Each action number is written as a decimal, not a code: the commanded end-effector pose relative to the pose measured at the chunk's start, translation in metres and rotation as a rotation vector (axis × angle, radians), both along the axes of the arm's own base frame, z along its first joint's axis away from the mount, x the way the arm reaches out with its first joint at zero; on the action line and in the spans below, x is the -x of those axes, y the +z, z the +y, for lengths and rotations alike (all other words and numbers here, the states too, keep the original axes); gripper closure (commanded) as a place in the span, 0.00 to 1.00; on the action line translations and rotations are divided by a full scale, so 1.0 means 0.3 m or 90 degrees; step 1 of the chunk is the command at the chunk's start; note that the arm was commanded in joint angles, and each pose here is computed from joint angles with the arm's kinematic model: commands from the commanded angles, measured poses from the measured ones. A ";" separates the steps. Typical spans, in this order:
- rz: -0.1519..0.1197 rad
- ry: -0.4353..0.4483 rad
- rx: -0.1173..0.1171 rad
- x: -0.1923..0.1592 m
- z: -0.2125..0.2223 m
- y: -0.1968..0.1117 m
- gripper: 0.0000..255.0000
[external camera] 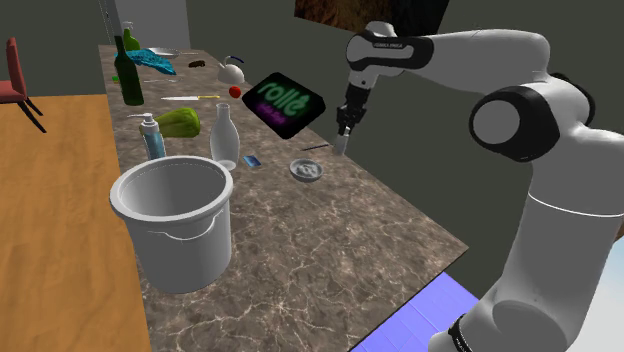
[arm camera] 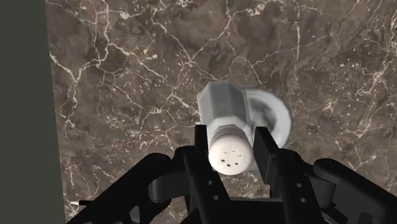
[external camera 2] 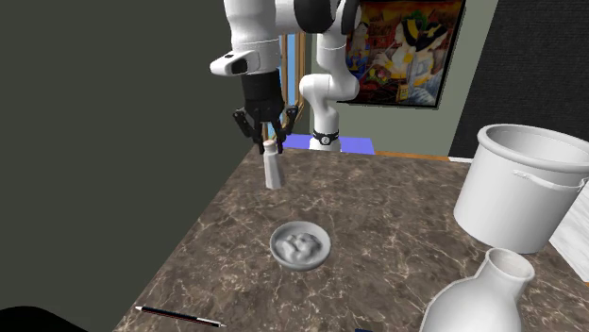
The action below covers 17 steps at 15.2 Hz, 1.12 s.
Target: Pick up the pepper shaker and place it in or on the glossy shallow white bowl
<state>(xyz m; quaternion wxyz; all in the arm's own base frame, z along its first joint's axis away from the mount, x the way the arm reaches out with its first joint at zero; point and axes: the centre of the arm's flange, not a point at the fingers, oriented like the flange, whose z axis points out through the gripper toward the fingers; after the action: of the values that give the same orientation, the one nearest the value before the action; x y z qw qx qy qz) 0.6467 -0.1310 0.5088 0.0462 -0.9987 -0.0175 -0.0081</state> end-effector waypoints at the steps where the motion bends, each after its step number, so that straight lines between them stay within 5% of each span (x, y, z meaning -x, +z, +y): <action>1: 0.000 0.000 0.000 -0.061 0.067 0.019 1.00; 7: 0.000 0.000 0.000 -0.278 0.258 0.062 1.00; 17: 0.000 0.000 0.000 -0.278 0.258 -0.114 1.00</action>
<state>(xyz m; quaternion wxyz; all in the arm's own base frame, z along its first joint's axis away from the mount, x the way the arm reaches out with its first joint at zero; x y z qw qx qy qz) 0.7296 -0.0548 0.4797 0.0466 -0.9987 -0.0174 -0.0078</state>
